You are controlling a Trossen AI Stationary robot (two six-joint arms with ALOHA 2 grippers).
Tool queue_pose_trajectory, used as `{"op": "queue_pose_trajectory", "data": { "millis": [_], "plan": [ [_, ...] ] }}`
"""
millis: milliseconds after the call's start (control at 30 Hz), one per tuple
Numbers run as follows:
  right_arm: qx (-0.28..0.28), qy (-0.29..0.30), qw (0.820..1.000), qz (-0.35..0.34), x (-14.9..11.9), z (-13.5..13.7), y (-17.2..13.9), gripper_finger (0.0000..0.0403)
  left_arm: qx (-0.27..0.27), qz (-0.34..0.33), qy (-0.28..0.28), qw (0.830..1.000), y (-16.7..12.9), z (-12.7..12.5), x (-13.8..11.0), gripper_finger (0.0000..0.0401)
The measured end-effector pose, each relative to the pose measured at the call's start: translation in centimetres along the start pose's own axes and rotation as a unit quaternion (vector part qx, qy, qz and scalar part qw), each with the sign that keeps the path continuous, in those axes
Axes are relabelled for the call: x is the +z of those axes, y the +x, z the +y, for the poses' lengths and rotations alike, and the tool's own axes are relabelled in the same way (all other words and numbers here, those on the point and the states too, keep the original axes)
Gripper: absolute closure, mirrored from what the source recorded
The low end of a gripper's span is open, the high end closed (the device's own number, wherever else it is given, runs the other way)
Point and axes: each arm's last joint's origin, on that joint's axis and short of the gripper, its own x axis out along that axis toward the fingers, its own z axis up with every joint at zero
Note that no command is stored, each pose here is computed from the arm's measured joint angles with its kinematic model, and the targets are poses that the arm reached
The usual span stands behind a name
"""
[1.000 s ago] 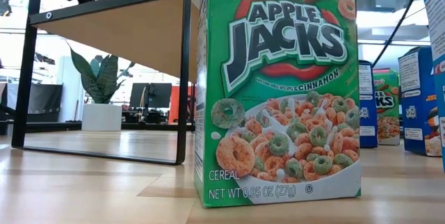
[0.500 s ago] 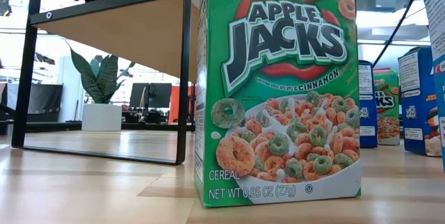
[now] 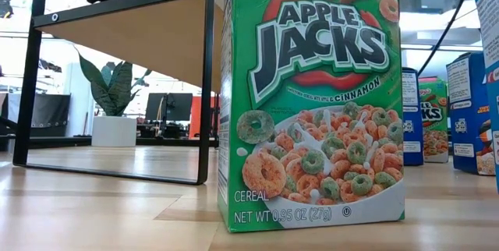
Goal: Stack cereal on shelf
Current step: Put the bottom dark blue cereal box on the shelf, then put the top green cereal box on the shelf aligned with the other green cereal box
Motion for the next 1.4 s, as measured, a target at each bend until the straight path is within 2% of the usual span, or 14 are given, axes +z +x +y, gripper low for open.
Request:
{"op": "queue_pose_trajectory", "data": {
  "millis": [467,667,900,1033,1167,1233,1300,1400],
  "plan": [
    [-0.012,-0.007,1.0,0.001,-0.1,-0.9,0.1,0.039,0.003,-0.002,0.004,1.0,0.0,0.0,0.0,0.0195],
    [-0.019,-0.009,1.0,0.008,-0.1,-0.5,-0.1,0.039,0.003,-0.002,0.005,1.0,0.0,0.0,0.0,0.0195],
    [-0.049,0.009,0.998,0.041,-0.1,-0.1,-2.8,0.039,0.005,0.0,0.017,1.0,0.0,0.0,0.0,0.0195],
    [-0.05,0.036,0.995,0.081,-0.5,-0.5,-6.1,0.0388,0.006,0.004,0.016,1.0,-0.4,-0.1,-0.3,0.0195],
    [-0.046,0.079,0.983,0.162,-2.0,-0.4,-9.7,0.0376,0.015,0.02,0.026,0.999,-1.2,-0.4,-1.1,0.0195],
    [-0.045,0.095,0.971,0.215,-3.0,-0.3,-11.2,0.0365,0.032,0.016,0.031,0.999,-1.8,-0.6,-1.4,0.0195],
    [-0.05,0.122,0.956,0.262,-3.9,-0.2,-12.8,0.0349,0.05,0.011,0.03,0.998,-2.3,-0.7,-1.7,0.0195],
    [-0.067,0.163,0.924,0.341,-5.3,-0.2,-14.7,0.0313,0.069,-0.008,0.029,0.997,-2.9,-1.0,-1.8,0.0195]
  ]
}}
